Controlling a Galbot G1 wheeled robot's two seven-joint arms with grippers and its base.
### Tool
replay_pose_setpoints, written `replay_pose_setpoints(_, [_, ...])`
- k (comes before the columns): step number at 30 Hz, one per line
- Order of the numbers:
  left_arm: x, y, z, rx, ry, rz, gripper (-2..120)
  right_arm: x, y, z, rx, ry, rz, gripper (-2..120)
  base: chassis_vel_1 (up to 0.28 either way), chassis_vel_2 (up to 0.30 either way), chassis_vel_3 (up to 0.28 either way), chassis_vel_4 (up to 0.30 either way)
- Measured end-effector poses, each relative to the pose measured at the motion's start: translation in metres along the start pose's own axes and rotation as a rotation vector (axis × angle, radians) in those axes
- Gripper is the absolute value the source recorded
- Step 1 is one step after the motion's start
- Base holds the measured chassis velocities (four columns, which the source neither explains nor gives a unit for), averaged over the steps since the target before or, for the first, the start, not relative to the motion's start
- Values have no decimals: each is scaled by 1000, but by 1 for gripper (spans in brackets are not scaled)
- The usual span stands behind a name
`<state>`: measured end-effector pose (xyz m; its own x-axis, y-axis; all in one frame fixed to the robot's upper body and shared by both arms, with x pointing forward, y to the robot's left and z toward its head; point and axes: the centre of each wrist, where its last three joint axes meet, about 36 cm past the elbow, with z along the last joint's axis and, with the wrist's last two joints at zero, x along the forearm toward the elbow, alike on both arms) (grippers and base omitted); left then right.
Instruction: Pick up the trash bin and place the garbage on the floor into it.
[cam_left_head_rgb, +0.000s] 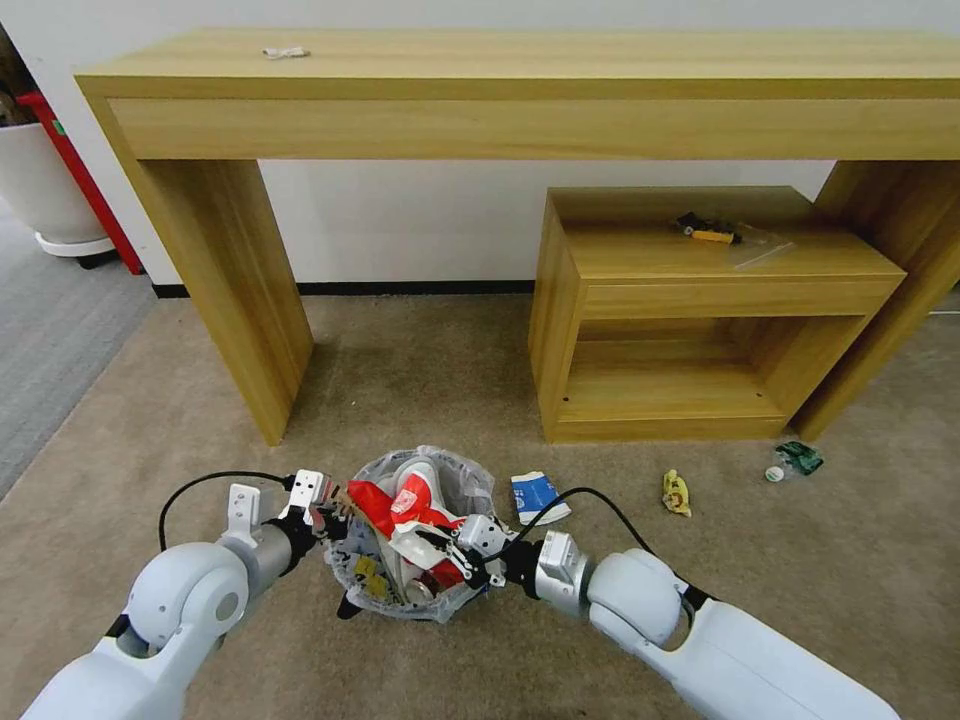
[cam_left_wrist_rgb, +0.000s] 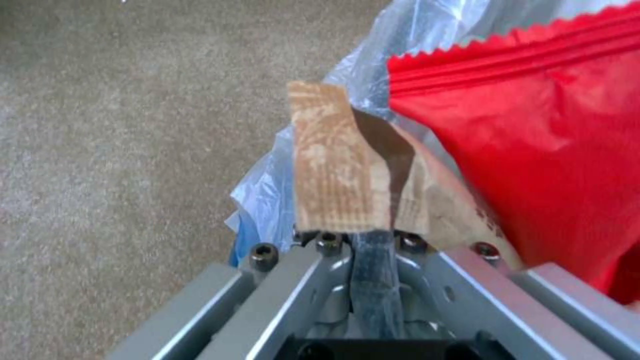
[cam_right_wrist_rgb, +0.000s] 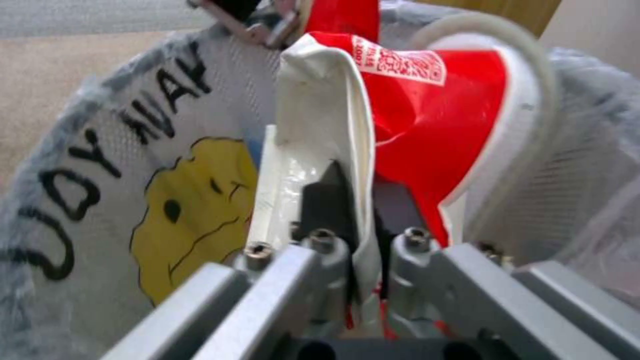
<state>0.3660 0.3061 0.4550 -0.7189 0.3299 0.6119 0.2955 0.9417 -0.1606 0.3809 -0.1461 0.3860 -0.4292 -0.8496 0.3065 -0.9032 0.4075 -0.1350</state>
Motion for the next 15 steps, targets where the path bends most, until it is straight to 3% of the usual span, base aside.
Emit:
replay_pose_setpoints(7, [5, 1, 5, 0, 9, -15, 0, 4, 0, -15, -54, -36, 59, 32, 0, 0, 0, 0])
replay_pose_setpoints(9, [6, 1, 5, 0, 10, -19, 0, 5, -1, -16, -58, -39, 65, 33, 0, 0, 0, 0])
replay_pose_setpoints(11, [6, 1, 6, 1, 10, -24, 0, 8, -1, -17, -66, -41, 76, 41, 0, 0, 0, 0])
replay_pose_setpoints(12, [7, 0, 7, 3, 10, -23, 0, 10, 0, -16, -73, -38, 84, 52, 0, 0, 0, 0])
replay_pose_setpoints(15, [8, -1, 8, 5, 11, -23, 0, 12, 0, -17, -74, -41, 89, 59, 0, 0, 0, 0])
